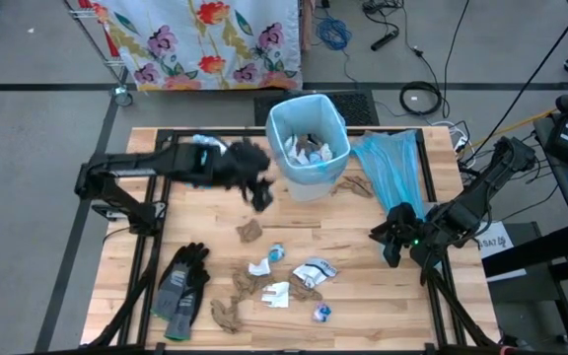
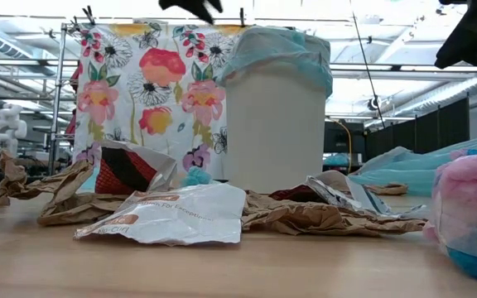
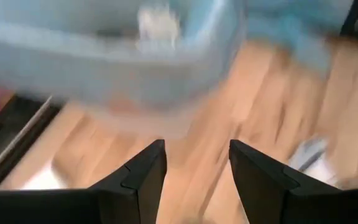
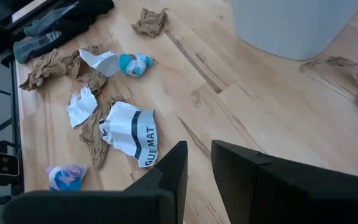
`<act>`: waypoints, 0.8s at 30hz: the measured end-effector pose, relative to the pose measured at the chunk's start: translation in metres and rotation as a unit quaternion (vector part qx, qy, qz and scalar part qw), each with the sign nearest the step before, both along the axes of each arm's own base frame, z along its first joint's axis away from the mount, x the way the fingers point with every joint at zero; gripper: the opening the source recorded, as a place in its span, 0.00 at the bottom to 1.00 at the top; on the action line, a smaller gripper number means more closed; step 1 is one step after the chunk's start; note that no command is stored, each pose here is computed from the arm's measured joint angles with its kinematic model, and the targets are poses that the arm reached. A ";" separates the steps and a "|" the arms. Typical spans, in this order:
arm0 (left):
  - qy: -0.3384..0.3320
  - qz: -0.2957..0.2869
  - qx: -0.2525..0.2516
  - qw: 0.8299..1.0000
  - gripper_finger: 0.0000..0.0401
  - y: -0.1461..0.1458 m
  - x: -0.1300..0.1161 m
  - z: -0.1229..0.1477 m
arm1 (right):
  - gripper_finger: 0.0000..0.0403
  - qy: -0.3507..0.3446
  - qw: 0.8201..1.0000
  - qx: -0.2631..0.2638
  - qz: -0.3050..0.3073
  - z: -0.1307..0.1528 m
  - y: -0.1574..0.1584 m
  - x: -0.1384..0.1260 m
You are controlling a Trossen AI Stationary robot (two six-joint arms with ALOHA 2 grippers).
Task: Place trash/remove bag and relplace
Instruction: Put the brown paper into the trash bin
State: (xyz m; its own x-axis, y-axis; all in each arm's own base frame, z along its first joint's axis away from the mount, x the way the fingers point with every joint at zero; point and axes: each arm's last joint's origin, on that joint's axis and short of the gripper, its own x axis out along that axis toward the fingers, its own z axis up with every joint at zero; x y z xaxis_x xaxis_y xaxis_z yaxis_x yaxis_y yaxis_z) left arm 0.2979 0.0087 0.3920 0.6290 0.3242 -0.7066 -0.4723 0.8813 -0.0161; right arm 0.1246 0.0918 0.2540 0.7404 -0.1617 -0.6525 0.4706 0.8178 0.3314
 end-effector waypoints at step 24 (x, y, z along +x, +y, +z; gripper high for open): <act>0.125 0.024 -0.111 0.986 0.45 -0.039 -0.050 -0.202 | 0.16 -0.033 0.998 0.042 -0.017 0.003 0.006 0.006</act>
State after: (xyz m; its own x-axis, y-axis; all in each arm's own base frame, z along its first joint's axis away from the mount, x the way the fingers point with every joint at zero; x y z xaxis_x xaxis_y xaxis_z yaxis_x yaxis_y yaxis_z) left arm 0.2481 -0.0303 0.1902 0.4147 0.1684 -0.8943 -0.5263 0.8461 -0.0847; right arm 0.1310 0.0977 0.2571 0.7767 -0.1340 -0.6154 0.4727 0.7697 0.4290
